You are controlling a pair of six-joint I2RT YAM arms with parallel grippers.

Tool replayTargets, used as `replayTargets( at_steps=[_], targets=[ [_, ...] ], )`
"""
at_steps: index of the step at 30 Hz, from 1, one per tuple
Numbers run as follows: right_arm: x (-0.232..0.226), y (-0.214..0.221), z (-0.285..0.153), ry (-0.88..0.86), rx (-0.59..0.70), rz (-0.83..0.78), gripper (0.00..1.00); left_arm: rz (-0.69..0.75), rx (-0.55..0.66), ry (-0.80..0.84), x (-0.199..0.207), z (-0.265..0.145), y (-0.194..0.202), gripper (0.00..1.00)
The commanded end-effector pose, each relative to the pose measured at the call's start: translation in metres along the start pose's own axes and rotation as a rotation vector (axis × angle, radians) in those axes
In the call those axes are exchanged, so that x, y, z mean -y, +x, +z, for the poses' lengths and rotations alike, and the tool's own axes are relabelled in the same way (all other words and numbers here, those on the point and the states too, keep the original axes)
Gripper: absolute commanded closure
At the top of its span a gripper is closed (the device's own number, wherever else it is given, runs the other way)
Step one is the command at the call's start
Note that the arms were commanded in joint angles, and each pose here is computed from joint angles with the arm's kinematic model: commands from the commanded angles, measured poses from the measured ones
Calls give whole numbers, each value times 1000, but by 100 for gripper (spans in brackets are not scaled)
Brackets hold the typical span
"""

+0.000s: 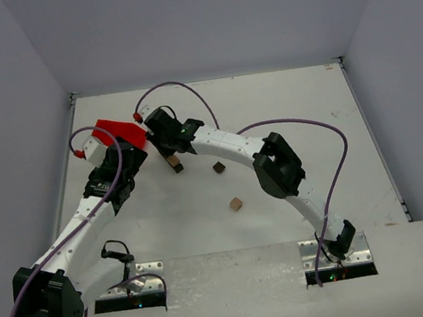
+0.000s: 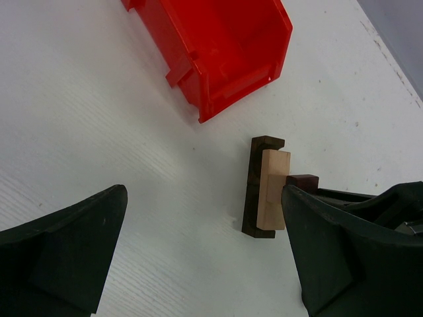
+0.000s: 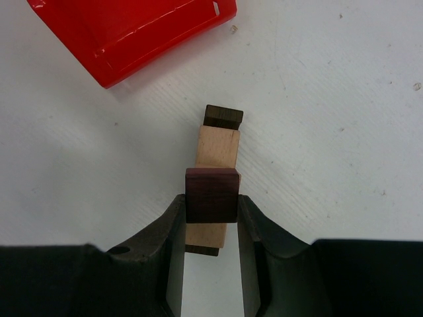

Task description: Build the wood block tower

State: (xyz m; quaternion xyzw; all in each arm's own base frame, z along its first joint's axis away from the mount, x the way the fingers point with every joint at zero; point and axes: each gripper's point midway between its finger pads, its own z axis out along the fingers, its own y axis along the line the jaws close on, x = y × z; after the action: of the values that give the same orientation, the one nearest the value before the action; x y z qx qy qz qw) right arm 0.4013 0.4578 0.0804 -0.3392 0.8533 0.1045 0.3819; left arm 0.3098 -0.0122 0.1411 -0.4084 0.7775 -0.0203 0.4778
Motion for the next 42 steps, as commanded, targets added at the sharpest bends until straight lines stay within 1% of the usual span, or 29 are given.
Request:
replayTargets(
  at_steps=[1, 3, 6, 9, 16, 24, 26, 29, 30, 31, 32, 36, 39, 41, 42],
  targets=[
    [-3, -31, -9, 0, 83, 2, 71, -27, 42, 32, 11, -1, -14, 0],
    [-2, -31, -9, 1, 83, 5, 70, -28, 43, 33, 11, -1, -15, 0],
    [-2, -31, -10, 1, 82, 8, 66, -28, 42, 34, 11, -1, -15, 0],
    [-2, -32, -12, 1, 85, 13, 56, -28, 42, 36, 11, -1, -14, 0],
    [-3, -36, -16, -5, 102, 24, 49, -34, 46, 46, 12, -2, -15, 0],
    [-3, -37, -20, -3, 106, 31, 47, -37, 48, 51, 12, -3, -15, 0],
    [-4, -37, -22, -7, 109, 31, 44, -38, 48, 52, 12, -3, -16, 0],
    [-10, -43, -34, -33, 133, 24, 34, -37, 48, 53, 12, -3, -15, 0],
    [-12, -41, -36, -43, 134, 13, 18, -38, 47, 54, 12, -3, -15, 0],
    [-13, -42, -40, -49, 143, 5, 7, -38, 46, 55, 13, -3, -15, 0],
    [-14, -44, -45, -53, 154, -1, 1, -38, 45, 55, 13, -3, -15, 0],
    [-15, -48, -63, -70, 191, -4, 1, -39, 45, 57, 13, -3, -15, 0],
    [-12, -44, -86, -83, 212, -1, 1, -40, 46, 59, 12, -4, -15, 0],
    [-9, -31, -97, -86, 201, 4, 1, -41, 48, 61, 12, -5, -15, 0],
    [-8, -14, -96, -84, 172, 1, 1, -41, 47, 60, 11, -5, -15, 0]
  ],
)
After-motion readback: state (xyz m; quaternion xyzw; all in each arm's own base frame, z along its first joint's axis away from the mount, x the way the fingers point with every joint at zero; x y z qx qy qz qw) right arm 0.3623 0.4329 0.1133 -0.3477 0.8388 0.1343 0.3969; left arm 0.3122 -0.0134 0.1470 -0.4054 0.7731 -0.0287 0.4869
